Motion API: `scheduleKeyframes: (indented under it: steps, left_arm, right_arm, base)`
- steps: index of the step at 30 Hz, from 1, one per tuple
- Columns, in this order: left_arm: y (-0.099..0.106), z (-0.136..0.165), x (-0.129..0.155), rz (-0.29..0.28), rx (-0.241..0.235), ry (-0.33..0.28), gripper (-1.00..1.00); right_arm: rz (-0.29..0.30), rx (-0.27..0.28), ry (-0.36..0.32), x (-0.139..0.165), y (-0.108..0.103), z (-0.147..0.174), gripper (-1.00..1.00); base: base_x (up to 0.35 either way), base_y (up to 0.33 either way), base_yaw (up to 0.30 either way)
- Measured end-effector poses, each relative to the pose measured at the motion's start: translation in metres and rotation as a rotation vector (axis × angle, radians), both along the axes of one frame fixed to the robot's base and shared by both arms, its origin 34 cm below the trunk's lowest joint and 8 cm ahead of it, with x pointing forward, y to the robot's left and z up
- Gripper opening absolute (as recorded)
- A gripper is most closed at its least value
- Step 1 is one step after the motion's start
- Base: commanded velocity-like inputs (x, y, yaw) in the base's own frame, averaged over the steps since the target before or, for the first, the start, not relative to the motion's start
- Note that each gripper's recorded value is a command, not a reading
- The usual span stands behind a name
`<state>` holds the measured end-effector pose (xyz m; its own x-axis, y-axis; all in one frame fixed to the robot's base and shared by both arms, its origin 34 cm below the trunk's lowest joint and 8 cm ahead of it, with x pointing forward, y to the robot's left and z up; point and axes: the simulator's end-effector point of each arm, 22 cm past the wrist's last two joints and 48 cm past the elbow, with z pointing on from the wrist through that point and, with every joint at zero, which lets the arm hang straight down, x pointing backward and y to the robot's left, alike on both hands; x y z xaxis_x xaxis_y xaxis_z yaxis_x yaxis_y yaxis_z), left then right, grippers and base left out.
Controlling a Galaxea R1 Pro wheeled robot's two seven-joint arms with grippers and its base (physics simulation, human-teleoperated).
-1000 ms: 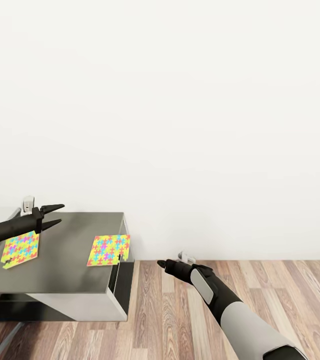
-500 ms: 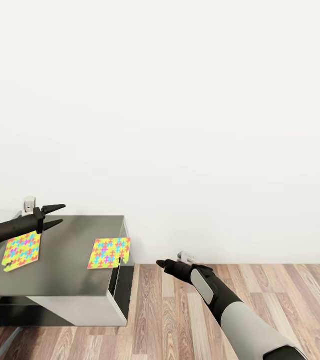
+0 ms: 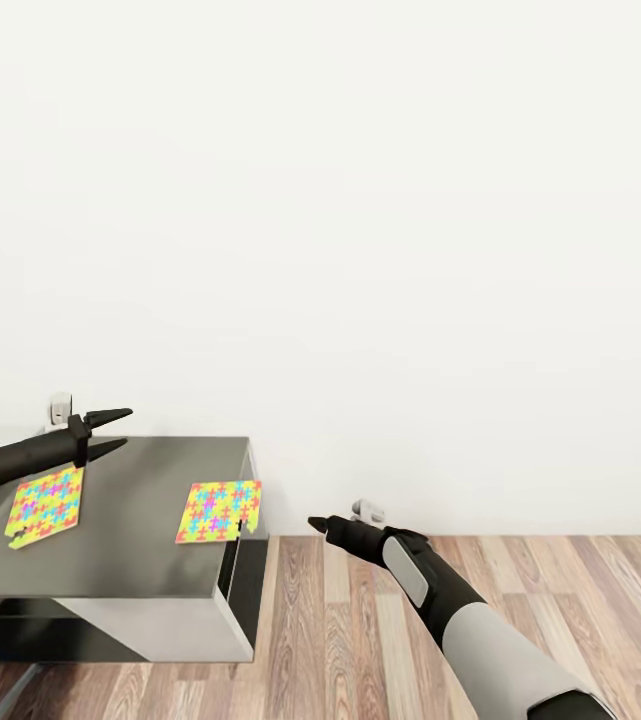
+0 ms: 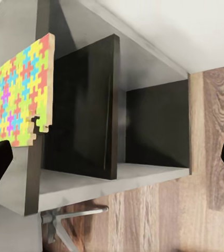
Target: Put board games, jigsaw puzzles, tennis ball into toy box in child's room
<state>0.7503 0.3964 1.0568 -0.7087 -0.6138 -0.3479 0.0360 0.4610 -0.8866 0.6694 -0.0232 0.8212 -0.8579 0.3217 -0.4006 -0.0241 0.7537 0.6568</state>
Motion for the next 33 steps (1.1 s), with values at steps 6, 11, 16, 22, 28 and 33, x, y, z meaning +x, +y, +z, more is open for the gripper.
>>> scheduleKeyframes:
  steps: [6,11,16,22,28,33]
  left_arm:
    - [0.0,0.006,0.0,0.0,0.001,-0.011,1.0]
    - [0.0,0.012,-0.001,0.0,0.001,-0.019,1.0]
    - [-0.001,0.017,-0.001,-0.001,-0.001,-0.027,1.0]
    - [-0.002,0.022,-0.002,-0.001,-0.003,-0.037,1.0]
    - [-0.003,0.028,-0.004,-0.002,-0.006,-0.046,1.0]
    - [-0.009,0.031,-0.004,-0.008,-0.018,-0.053,1.0]
  right_arm:
    - [-0.001,0.001,-0.009,0.002,0.0,0.006,1.0]
    - [-0.001,0.002,-0.018,0.003,0.0,0.01,1.0]
    - [-0.001,0.003,-0.027,0.005,0.0,0.015,1.0]
    - [-0.001,0.004,-0.037,0.006,0.0,0.021,1.0]
    - [-0.002,0.005,-0.047,0.008,0.001,0.027,1.0]
    - [-0.002,0.008,-0.055,0.009,0.001,0.031,1.0]
  base:
    - [0.0,0.0,0.0]
    - [0.0,0.0,0.0]
    - [0.0,0.0,0.0]
    - [0.0,0.0,0.0]
    - [0.0,0.0,0.0]
    - [0.0,0.0,0.0]
